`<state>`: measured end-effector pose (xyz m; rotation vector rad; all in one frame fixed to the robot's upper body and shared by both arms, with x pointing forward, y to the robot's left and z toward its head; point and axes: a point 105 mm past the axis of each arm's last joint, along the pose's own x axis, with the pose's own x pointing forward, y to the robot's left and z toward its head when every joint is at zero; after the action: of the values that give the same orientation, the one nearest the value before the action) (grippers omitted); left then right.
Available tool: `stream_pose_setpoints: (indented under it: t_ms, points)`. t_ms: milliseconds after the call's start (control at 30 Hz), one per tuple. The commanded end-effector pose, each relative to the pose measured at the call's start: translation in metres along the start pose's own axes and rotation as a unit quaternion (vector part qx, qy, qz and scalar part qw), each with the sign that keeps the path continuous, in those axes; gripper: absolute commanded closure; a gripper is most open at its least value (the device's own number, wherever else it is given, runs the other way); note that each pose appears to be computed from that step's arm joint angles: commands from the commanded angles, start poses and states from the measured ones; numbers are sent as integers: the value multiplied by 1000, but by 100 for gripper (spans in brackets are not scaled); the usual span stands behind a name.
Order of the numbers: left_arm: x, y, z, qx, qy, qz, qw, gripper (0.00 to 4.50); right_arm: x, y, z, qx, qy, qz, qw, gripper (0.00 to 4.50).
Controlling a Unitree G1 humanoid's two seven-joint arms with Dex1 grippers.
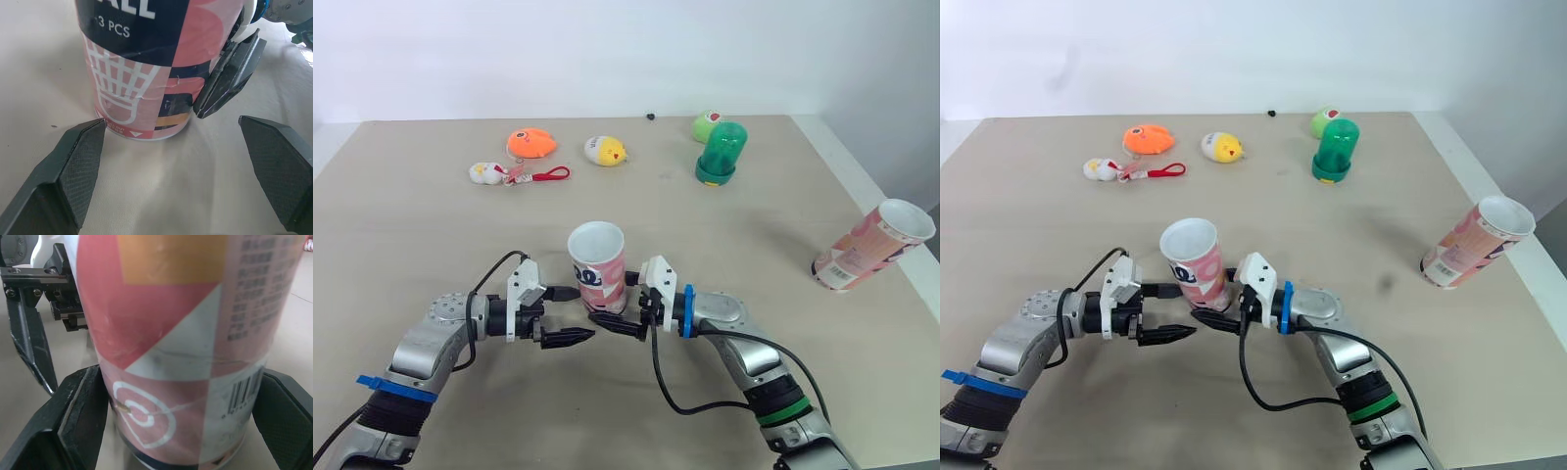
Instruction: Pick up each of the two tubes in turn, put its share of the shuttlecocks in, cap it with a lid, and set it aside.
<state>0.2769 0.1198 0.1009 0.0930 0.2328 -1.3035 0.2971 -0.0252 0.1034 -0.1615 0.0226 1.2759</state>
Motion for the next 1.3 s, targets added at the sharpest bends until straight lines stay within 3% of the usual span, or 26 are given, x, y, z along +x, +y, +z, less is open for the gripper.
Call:
stream_pose_setpoints:
  t_ms: [33, 100, 233, 333, 400, 533, 700, 867, 1033, 1067, 1100, 1300]
  points:
    - [-6, 2, 2, 14, 4, 9, 1000, 0, 3, 2, 10, -19, -13, 8, 1000, 51]
    - [-13, 6, 4, 20, 6, 22, 1000, 0, 0, 2, 9, -19, -12, 9, 1000, 95]
    - [-27, 17, 21, 44, -9, 55, 997, 0, -9, -2, 17, -18, -27, -10, 999, 95]
    - [-35, 24, 52, 76, -49, 80, 993, 0, -31, -16, 29, -17, -59, -79, 995, 95]
    - [-32, 26, 69, 101, -70, 92, 988, 0, -50, -38, 37, -14, -91, -175, 980, 95]
    - [-13, 24, 85, 135, -92, 97, 982, 0, -108, -91, 35, 15, -115, -393, 912, 95]
    - [8, 23, 88, 128, -128, 94, 979, 0, -177, -124, 16, 31, -88, -577, 812, 95]
    - [19, 23, 85, 117, -131, 80, 981, 0, -192, -127, -13, 82, -58, -615, 782, 95]
    - [21, 24, 81, 113, -128, 80, 982, 0, -191, -121, -36, 115, -21, -621, 775, 95]
    - [21, 24, 80, 111, -127, 81, 982, 0, -191, -118, -40, 120, -16, -621, 775, 23]
    - [20, 24, 79, 109, -126, 82, 983, 0, -191, -115, -42, 122, -14, -620, 775, 4]
    - [13, 29, 68, 94, -110, 106, 984, 0, -189, -96, -31, 117, -33, -600, 790, 4]
